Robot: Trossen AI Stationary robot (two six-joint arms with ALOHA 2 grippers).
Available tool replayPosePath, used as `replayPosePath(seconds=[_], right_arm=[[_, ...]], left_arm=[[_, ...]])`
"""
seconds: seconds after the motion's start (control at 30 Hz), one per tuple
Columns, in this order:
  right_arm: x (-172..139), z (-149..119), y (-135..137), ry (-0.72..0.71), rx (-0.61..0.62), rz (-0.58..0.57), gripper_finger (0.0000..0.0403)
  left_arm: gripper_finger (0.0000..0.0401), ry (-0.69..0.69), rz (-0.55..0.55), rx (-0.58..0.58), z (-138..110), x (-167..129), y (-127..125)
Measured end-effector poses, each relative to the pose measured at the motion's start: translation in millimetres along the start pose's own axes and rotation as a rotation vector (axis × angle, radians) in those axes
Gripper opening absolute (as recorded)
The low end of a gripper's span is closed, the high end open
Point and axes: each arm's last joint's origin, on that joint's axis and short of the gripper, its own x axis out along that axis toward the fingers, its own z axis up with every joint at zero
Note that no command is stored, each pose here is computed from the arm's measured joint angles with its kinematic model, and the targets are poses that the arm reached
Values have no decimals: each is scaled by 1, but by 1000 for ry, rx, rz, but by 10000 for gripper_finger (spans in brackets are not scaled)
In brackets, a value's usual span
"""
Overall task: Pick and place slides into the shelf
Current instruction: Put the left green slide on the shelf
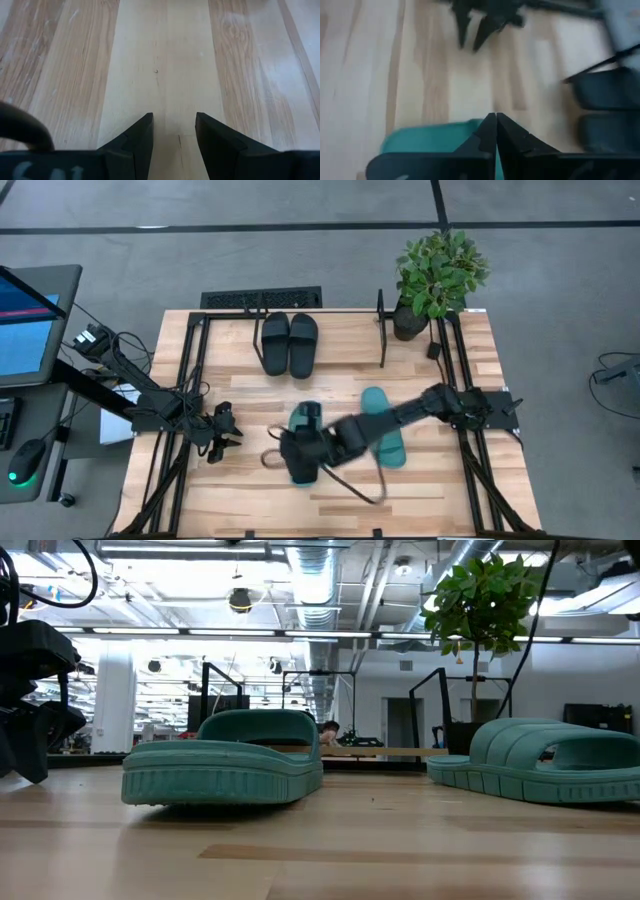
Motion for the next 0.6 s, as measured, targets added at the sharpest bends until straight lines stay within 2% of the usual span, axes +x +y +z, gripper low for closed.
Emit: replayPosePath(seconds=[0.1, 0.2, 0.4, 0.6], right_arm=[[-24, -10, 14, -1, 14, -112, 7], [-31, -16, 28, -11, 52, -155, 7], [-2, -22, 39, 35, 110, -141, 24], [13, -15, 26, 47, 175, -64, 83]], left_arm=[[135, 0, -1, 0, 0, 0, 0], [135, -1, -1, 0, 0, 0, 0], [135, -1, -1, -1, 0, 0, 0], [135, -1, -1, 0, 0, 0, 0]])
